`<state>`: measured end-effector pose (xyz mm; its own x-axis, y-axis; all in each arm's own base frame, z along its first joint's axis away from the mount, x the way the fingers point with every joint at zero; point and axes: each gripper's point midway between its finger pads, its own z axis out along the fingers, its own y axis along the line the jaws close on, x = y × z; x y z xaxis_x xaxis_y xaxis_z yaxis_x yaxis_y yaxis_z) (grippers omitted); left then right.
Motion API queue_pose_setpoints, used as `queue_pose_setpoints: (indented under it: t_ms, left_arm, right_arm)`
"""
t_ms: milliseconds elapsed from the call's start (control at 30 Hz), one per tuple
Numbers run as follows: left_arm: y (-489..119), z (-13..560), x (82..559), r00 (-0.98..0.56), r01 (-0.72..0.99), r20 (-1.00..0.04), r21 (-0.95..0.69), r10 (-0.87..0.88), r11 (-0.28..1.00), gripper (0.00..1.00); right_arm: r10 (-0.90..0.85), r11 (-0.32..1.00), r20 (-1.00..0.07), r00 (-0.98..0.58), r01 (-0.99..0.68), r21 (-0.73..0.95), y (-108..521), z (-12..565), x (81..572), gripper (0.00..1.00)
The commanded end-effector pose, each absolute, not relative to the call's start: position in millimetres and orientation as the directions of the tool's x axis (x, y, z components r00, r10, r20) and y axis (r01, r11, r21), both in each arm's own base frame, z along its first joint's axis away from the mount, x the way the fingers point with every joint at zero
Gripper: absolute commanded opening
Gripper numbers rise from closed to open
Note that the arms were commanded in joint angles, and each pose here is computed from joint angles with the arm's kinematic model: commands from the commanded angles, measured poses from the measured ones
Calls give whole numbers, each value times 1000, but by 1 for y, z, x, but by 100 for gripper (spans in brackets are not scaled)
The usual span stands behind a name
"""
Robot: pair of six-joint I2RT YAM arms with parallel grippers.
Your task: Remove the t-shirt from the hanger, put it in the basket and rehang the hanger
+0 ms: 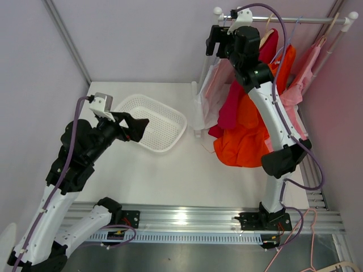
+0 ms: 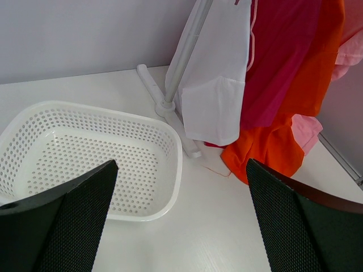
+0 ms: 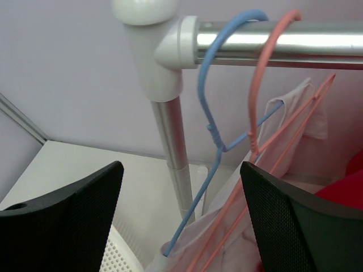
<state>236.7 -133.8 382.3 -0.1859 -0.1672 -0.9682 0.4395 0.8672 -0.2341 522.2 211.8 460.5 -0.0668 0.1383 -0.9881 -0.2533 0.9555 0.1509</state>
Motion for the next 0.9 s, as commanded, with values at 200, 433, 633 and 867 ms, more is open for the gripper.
queue_pose_setpoints:
  t_ms: [200, 433, 633, 867]
  left_arm:
    - [-137, 387, 235, -170, 463, -972, -225, -163, 858, 99]
    - [-136, 389, 234, -164, 461, -972, -224, -166, 858, 99]
    - [-137, 388, 235, -167, 462, -972, -225, -164, 858, 99]
    - [-137, 389, 234, -164, 464, -973, -223, -164, 857, 99]
  right_arm:
    - [221, 928, -974, -43, -297, 223, 213, 482, 521, 89]
    - [227, 932, -969, -91, -267, 244, 212, 455, 540, 81]
    - [208, 953, -975, -79, -210, 220, 202, 449, 548, 66]
    - [193, 976, -979, -65, -87, 198, 180, 446, 552, 65]
